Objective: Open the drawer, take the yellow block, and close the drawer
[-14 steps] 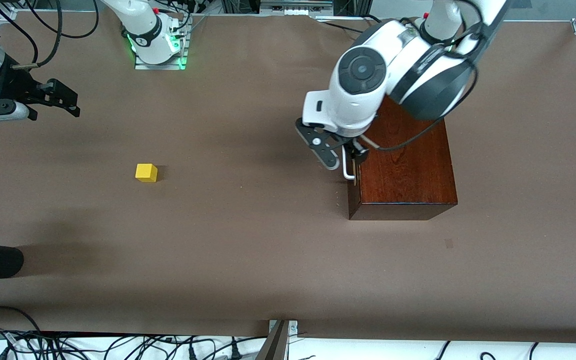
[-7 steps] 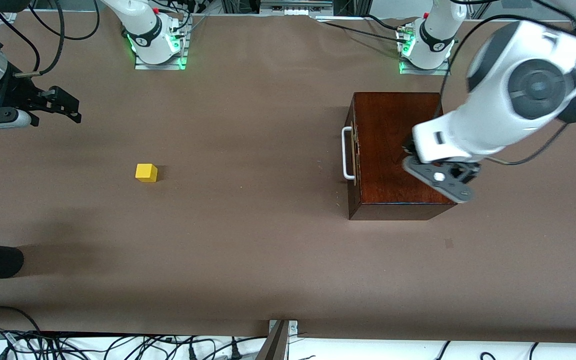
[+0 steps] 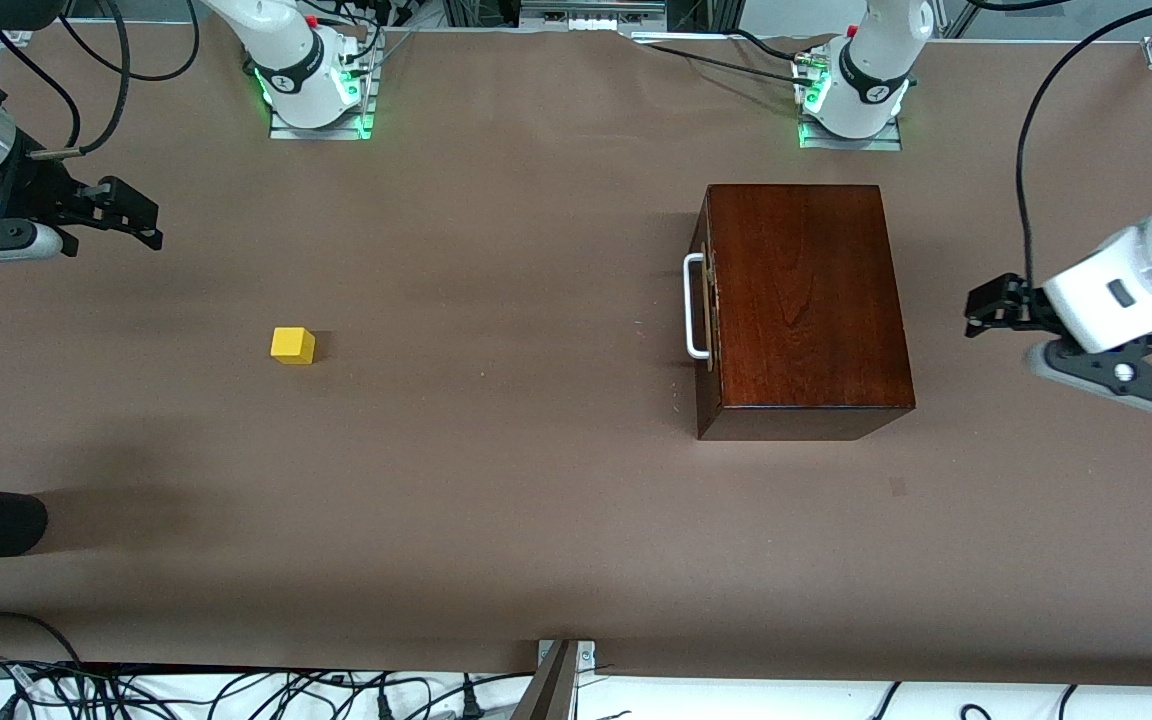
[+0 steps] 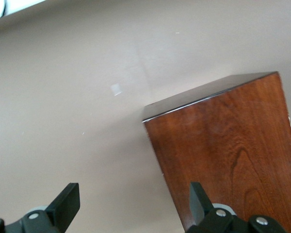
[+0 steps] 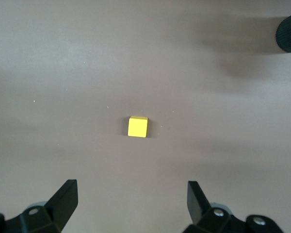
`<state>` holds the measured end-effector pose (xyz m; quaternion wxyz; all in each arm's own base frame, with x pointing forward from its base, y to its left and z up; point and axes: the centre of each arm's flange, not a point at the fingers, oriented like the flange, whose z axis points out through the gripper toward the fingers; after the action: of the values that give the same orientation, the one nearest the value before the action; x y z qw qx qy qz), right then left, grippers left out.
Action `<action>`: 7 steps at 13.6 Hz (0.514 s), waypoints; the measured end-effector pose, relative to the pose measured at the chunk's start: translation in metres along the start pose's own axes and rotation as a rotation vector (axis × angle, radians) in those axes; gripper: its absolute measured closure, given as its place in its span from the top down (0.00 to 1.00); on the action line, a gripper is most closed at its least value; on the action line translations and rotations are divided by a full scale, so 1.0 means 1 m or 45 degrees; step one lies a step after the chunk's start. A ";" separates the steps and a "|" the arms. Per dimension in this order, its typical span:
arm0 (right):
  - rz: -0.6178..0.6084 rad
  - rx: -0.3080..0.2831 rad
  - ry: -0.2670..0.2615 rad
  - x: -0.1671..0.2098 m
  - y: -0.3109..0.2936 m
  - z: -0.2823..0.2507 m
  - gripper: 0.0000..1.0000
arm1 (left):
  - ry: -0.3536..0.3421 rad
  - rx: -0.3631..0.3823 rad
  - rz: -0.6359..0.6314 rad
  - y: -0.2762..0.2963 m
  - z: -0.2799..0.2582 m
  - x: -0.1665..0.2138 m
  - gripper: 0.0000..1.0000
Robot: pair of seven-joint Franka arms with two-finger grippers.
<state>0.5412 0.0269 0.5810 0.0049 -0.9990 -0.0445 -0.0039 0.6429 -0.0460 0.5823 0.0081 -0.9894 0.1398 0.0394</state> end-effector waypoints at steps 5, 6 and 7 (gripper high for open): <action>-0.001 0.000 0.006 0.001 0.000 0.000 1.00 | -0.033 0.013 -0.279 -0.022 0.002 -0.075 1.00; -0.001 0.000 0.006 0.001 0.000 0.000 1.00 | -0.037 0.012 -0.313 -0.018 0.004 -0.093 1.00; -0.001 0.000 0.006 0.001 0.000 0.000 1.00 | -0.031 0.013 -0.329 -0.012 0.005 -0.107 1.00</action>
<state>0.5425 0.0273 0.5813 0.0049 -0.9990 -0.0448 -0.0064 0.5432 -0.0042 0.5859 0.0199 -0.9985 0.0113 0.0493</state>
